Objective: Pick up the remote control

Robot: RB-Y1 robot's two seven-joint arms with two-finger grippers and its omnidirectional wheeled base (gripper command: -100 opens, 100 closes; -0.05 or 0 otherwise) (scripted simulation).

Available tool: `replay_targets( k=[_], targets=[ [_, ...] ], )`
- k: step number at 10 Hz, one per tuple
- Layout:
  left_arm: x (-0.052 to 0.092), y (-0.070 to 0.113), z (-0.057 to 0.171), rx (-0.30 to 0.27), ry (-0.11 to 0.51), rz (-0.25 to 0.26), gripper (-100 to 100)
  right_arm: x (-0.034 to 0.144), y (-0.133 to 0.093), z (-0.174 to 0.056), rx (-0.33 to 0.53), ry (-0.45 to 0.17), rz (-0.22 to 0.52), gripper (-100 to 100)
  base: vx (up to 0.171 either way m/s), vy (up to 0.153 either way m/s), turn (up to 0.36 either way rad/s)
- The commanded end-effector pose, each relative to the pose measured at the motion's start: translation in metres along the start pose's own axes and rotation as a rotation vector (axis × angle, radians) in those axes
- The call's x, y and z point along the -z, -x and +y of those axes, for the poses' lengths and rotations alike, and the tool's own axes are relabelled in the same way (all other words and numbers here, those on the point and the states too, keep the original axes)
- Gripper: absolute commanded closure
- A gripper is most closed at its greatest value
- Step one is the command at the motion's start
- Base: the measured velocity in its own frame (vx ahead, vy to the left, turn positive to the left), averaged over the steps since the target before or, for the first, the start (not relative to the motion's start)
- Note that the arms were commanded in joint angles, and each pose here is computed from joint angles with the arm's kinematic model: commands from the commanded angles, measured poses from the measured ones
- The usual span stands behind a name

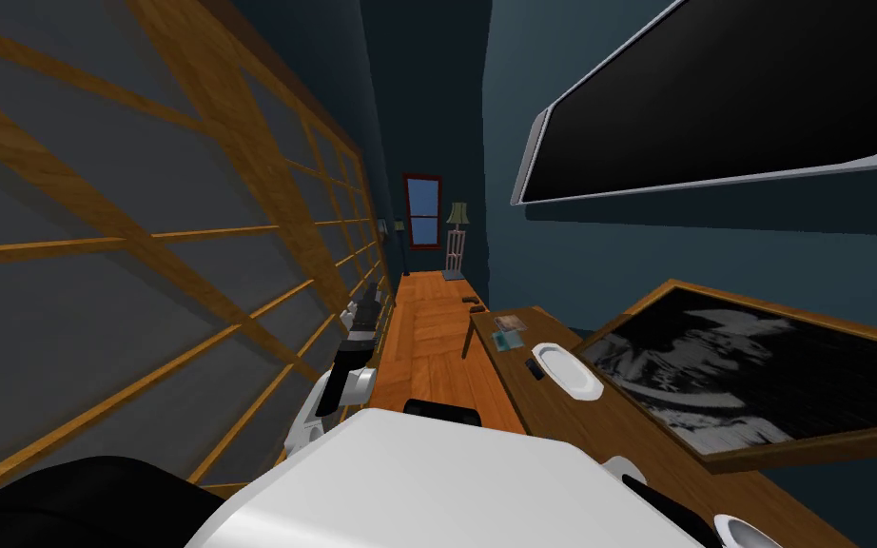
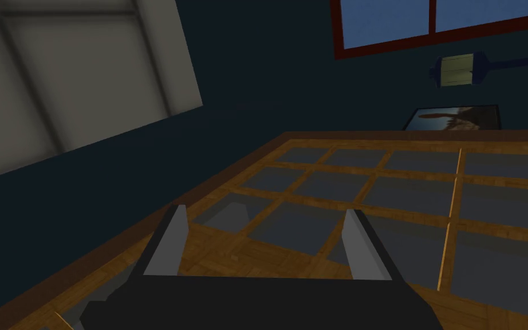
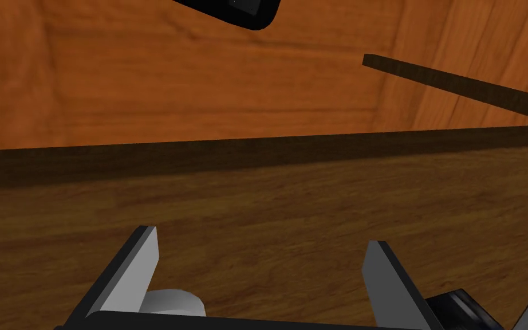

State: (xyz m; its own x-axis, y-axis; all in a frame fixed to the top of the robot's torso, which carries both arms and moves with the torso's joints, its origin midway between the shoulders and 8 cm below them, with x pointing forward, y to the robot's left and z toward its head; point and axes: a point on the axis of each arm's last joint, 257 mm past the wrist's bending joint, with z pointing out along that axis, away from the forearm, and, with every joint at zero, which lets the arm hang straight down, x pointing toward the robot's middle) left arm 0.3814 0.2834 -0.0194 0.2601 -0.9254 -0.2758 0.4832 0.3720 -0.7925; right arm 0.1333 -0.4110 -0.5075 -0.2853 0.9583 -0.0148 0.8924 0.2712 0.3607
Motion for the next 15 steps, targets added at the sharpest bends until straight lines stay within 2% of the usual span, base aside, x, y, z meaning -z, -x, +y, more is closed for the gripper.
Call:
replay_targets(
  k=[1,3,5,6,8,11,14,15],
  targets=[
    [0.000,0.000,0.000,0.000,0.000,0.000,0,0.003,0.009,-0.030,-0.034,-0.075,0.000,-100,-0.049,-0.049,0.221],
    [0.000,0.000,0.000,0.000,0.000,0.000,0,0.003,0.008,-0.030,-0.046,-0.074,0.003,-100,-0.028,-0.022,0.045],
    [0.000,0.000,0.000,0.000,0.000,0.000,0,0.012,0.024,-0.070,-0.098,-0.178,-0.006,-100,-0.029,-0.038,0.287],
    [0.000,0.000,0.000,0.000,0.000,0.000,0,0.012,0.023,-0.070,-0.112,-0.176,-0.002,-100,-0.027,-0.064,0.141],
    [0.000,0.000,0.000,0.000,0.000,0.000,0,0.021,0.036,-0.099,-0.168,-0.255,-0.014,-100,-0.011,-0.060,0.233],
    [0.000,0.000,0.000,0.000,0.000,0.000,0,0.032,0.050,-0.129,-0.251,-0.334,-0.030,-100,0.009,-0.098,0.248],
    [0.000,0.000,0.000,0.000,0.000,0.000,0,0.037,0.051,-0.150,-0.320,-0.383,-0.034,-100,0.006,-0.097,0.137],
    [0.000,0.000,0.000,0.000,0.000,0.000,0,0.037,0.052,-0.145,-0.302,-0.372,-0.034,-100,-0.003,-0.050,0.033]
  ],
)
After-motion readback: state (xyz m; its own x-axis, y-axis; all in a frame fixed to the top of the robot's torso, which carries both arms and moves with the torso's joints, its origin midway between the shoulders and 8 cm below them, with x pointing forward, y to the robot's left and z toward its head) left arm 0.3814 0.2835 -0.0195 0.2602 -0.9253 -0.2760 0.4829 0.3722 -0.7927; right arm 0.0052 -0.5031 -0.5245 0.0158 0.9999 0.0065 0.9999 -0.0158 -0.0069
